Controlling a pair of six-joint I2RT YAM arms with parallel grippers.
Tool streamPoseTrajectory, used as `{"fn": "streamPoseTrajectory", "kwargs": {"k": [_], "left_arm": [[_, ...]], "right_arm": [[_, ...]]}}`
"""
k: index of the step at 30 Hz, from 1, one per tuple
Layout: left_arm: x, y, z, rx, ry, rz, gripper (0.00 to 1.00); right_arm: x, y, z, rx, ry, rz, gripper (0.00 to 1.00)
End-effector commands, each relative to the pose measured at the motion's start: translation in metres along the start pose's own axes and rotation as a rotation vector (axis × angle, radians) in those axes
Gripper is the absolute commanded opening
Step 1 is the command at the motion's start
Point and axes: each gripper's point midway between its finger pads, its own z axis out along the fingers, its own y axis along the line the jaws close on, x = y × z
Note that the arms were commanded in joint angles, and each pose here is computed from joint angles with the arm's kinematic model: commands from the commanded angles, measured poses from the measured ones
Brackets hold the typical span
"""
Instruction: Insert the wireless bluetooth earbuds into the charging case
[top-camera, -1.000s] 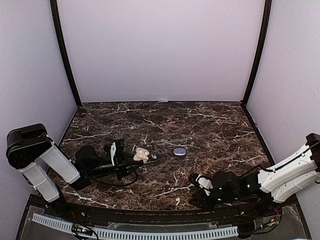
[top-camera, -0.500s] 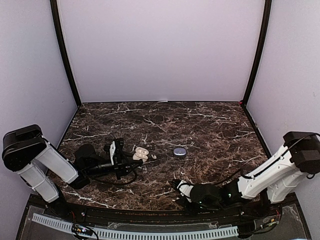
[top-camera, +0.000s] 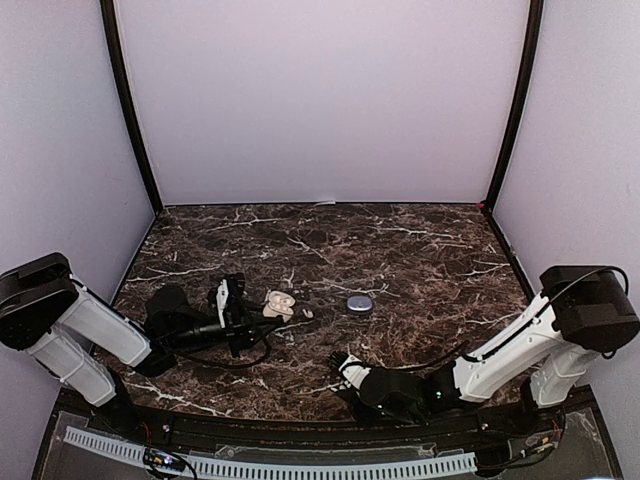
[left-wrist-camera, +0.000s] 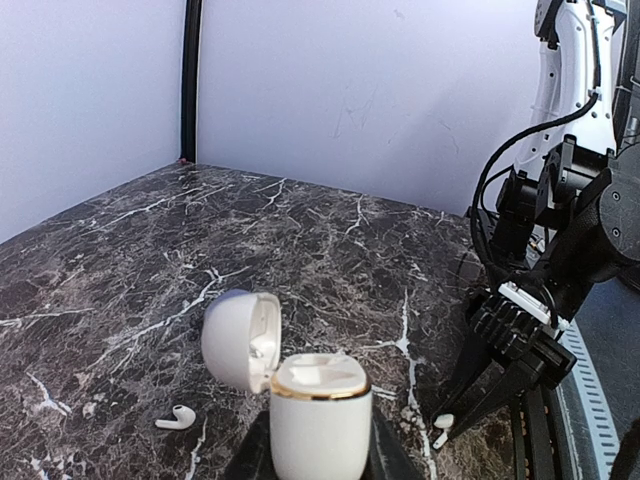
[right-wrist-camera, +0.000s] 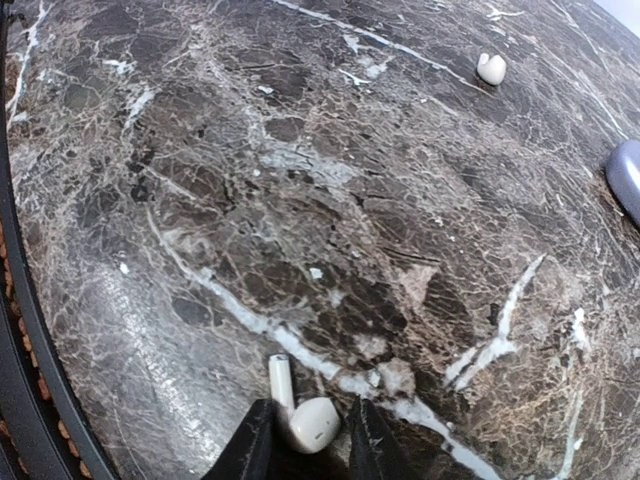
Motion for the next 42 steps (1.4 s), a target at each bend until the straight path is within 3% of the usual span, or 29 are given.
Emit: {"fn": "streamPoseTrajectory", "kwargs": {"k": [1, 3, 6, 10, 23, 28, 34, 42], "left_arm": [[-0.006, 0.0, 0.0, 0.004, -0.015, 0.015, 0.03], [-0.006, -0.001, 0.001, 0.012, -0.018, 0.014, 0.03], [-0.006, -0.001, 0.001, 0.017, -0.018, 0.012, 0.03], [-0.006, -0.004, 0.001, 0.033, -0.019, 0.009, 0.03], [0.006, -0.03, 0.001, 0.207, 0.011, 0.01, 0.03], [0.002, -0.031, 0.001, 0.214, -0.009, 0.013, 0.03], [0.002, -0.035, 0.001, 0.239, -0.002, 0.02, 0.03], [-0.002, -0.068, -0.021, 0.402, -0.092, 0.172, 0.02]], "right_arm": [[0.021, -0.004, -0.004, -0.028, 0.038, -0.016, 0.36], [0.025, -0.002, -0.011, -0.078, 0.014, -0.026, 0.47], [0.032, -0.004, -0.019, -0.137, -0.013, -0.049, 0.49], [0.029, 0.002, -0.02, -0.222, -0.035, -0.08, 0.43], [0.036, 0.001, 0.007, -0.246, 0.053, -0.147, 0.33], [0.039, 0.005, 0.011, -0.258, 0.072, -0.16, 0.24], [0.035, 0.005, 0.006, -0.266, 0.054, -0.15, 0.19], [0.023, 0.0, 0.001, -0.238, 0.031, -0.132, 0.15]]}}
